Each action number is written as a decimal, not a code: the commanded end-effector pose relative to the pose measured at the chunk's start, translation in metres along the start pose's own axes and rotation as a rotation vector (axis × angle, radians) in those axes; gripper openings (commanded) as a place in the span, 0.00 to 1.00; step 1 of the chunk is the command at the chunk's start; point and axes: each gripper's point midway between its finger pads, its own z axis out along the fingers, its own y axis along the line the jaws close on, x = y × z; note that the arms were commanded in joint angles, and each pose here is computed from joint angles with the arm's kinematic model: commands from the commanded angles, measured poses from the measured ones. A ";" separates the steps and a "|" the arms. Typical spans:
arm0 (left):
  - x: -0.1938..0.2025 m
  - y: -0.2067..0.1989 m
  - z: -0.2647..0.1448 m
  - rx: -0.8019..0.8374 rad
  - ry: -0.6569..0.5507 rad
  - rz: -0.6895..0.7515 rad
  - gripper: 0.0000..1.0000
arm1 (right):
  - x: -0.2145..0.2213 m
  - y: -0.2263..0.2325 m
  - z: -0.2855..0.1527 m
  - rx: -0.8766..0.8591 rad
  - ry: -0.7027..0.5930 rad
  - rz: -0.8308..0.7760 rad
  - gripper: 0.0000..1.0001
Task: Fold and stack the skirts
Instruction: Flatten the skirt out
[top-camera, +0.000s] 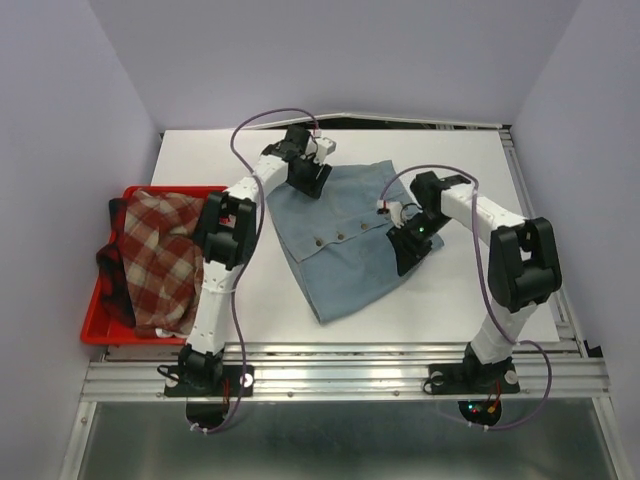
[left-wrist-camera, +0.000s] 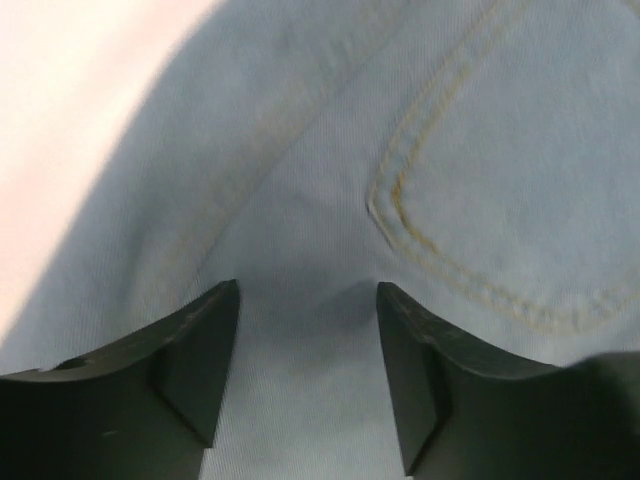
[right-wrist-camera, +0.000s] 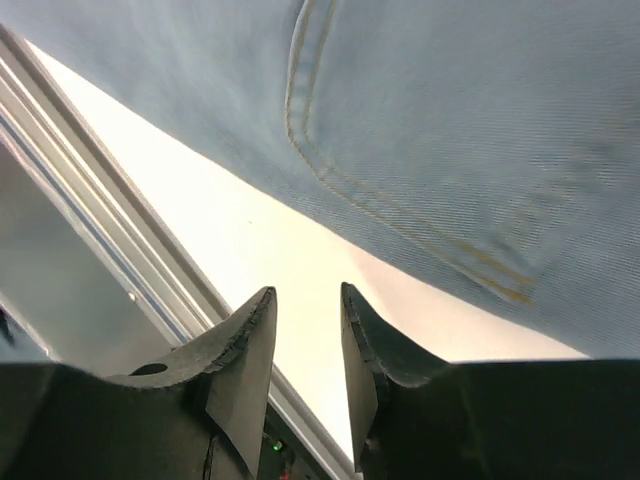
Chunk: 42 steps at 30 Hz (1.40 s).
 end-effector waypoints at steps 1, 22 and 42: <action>-0.062 -0.012 -0.100 -0.001 -0.254 0.111 0.71 | -0.066 -0.010 -0.068 0.096 -0.279 -0.012 0.38; 0.119 -0.169 -0.109 0.349 0.070 0.260 0.61 | 0.035 -0.097 -0.001 0.325 0.095 0.011 0.28; 0.125 -0.176 -0.177 0.503 0.081 0.458 0.68 | -0.041 0.008 -0.087 0.171 -0.212 -0.171 0.43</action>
